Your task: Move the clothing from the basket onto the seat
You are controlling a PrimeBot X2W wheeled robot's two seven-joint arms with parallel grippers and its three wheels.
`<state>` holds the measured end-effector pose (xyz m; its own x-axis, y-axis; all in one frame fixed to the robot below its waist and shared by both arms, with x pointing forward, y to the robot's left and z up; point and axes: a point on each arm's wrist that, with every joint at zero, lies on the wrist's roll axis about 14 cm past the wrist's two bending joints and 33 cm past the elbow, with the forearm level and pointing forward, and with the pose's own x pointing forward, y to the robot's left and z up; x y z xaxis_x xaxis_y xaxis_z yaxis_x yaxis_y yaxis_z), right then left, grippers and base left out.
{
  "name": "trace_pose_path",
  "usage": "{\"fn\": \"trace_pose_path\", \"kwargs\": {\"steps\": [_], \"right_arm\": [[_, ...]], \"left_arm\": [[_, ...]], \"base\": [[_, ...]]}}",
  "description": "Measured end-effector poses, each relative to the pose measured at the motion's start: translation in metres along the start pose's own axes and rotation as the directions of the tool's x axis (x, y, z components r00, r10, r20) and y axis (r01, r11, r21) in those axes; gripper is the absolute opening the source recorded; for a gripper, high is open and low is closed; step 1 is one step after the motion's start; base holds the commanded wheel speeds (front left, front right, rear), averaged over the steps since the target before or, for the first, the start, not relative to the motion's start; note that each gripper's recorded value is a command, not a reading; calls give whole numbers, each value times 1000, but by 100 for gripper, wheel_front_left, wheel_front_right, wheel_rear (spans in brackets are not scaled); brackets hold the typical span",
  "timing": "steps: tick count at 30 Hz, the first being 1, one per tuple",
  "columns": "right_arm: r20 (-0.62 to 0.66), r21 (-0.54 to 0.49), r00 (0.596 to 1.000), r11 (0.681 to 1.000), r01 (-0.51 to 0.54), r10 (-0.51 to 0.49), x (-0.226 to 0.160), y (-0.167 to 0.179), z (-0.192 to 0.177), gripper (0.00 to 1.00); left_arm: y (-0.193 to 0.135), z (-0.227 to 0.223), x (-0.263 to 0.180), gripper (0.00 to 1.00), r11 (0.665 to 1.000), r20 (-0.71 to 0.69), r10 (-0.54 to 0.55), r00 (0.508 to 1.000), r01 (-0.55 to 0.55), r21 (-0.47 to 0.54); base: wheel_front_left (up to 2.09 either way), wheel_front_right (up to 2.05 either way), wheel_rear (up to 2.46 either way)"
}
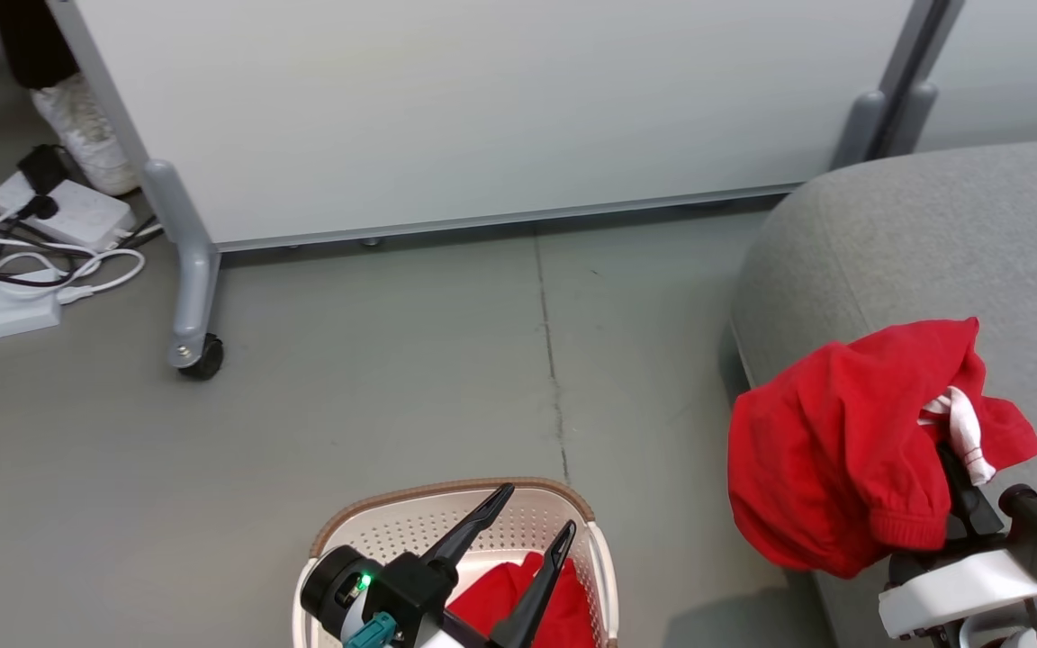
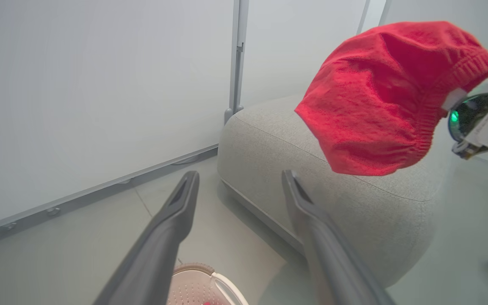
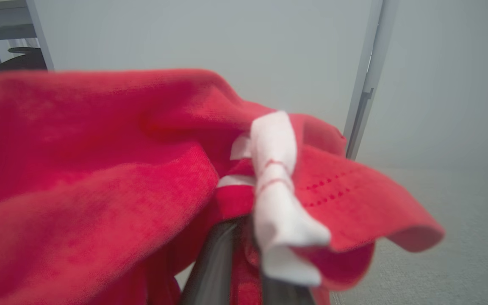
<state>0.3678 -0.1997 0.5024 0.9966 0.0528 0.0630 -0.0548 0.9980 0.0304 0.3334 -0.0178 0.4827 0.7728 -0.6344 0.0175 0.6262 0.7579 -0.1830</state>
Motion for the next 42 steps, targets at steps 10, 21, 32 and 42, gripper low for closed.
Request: {"fn": "trace_pose_path", "kwargs": {"steps": [10,21,32,42], "right_arm": [[-5,-13,995,995,97,-97,-14,-29,0,0],[-3,-32,971,970,240,-241,-48,-69,5,0],[4,-50,943,942,332,-332,-78,-94,11,0],[9,-53,916,915,401,-401,-101,-109,15,0]], "left_arm": [[-20,-9,21,100,995,-26,-102,994,102,-14],[-55,-17,43,100,971,-43,-238,970,237,-34],[-85,-17,55,100,941,-39,-337,941,336,-43],[-109,-20,61,100,909,-45,-415,909,413,-49]], "base": [[0,0,0],[0,0,0],[0,0,0],[0,0,0]]}}
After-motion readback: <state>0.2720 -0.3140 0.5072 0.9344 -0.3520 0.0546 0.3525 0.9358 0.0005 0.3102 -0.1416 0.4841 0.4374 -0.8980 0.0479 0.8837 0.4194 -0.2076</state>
